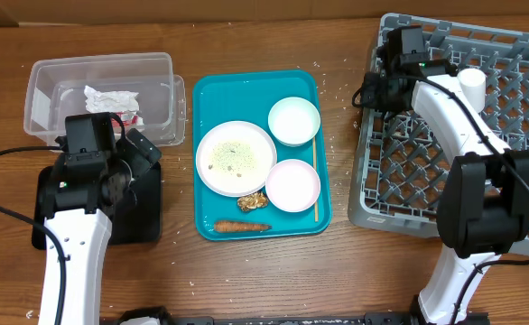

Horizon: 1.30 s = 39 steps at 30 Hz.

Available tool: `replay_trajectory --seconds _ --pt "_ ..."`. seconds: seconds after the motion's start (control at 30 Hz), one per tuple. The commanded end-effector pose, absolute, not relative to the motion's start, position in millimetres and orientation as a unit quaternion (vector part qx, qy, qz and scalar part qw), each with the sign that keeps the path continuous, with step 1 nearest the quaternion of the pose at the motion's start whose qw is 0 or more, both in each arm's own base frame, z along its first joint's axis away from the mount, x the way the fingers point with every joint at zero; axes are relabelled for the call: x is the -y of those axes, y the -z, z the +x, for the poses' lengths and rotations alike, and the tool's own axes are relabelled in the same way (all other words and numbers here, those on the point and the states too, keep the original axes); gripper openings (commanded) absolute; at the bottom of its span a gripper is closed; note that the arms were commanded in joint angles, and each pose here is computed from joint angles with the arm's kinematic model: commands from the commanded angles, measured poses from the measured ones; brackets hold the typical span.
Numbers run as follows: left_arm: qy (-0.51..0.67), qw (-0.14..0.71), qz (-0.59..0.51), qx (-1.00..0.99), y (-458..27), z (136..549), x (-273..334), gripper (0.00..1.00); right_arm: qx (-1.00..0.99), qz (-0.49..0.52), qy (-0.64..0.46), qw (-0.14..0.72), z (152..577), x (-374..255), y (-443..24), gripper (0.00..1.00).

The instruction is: Sort waste into correct bins and load items into the dishwasher

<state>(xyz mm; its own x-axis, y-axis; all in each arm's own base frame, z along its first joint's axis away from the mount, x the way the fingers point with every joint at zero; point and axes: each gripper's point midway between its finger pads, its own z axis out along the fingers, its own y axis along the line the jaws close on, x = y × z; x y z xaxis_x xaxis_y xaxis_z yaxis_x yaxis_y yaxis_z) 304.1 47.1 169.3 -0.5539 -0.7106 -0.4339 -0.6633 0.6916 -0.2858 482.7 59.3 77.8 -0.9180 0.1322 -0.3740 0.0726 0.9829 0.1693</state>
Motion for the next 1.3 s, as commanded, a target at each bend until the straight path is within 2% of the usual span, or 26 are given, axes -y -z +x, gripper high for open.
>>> replay_trajectory --seconds 0.0,0.63,0.97,1.27 --pt "0.048 0.273 -0.394 -0.876 -174 306 -48 1.00 -0.981 -0.008 -0.081 0.179 475 -72 -70 0.24" --pt "0.048 0.273 -0.394 -0.876 -174 306 -48 1.00 -0.950 -0.233 -0.136 0.155 448 -103 -69 0.21" --pt "0.048 0.273 -0.394 -0.876 -175 306 -48 1.00 -0.950 -0.227 -0.137 0.166 453 -104 -71 0.22" --pt "0.048 0.273 -0.394 -0.876 -174 306 -48 1.00 -0.970 -0.110 -0.094 0.194 477 -86 -74 0.22"
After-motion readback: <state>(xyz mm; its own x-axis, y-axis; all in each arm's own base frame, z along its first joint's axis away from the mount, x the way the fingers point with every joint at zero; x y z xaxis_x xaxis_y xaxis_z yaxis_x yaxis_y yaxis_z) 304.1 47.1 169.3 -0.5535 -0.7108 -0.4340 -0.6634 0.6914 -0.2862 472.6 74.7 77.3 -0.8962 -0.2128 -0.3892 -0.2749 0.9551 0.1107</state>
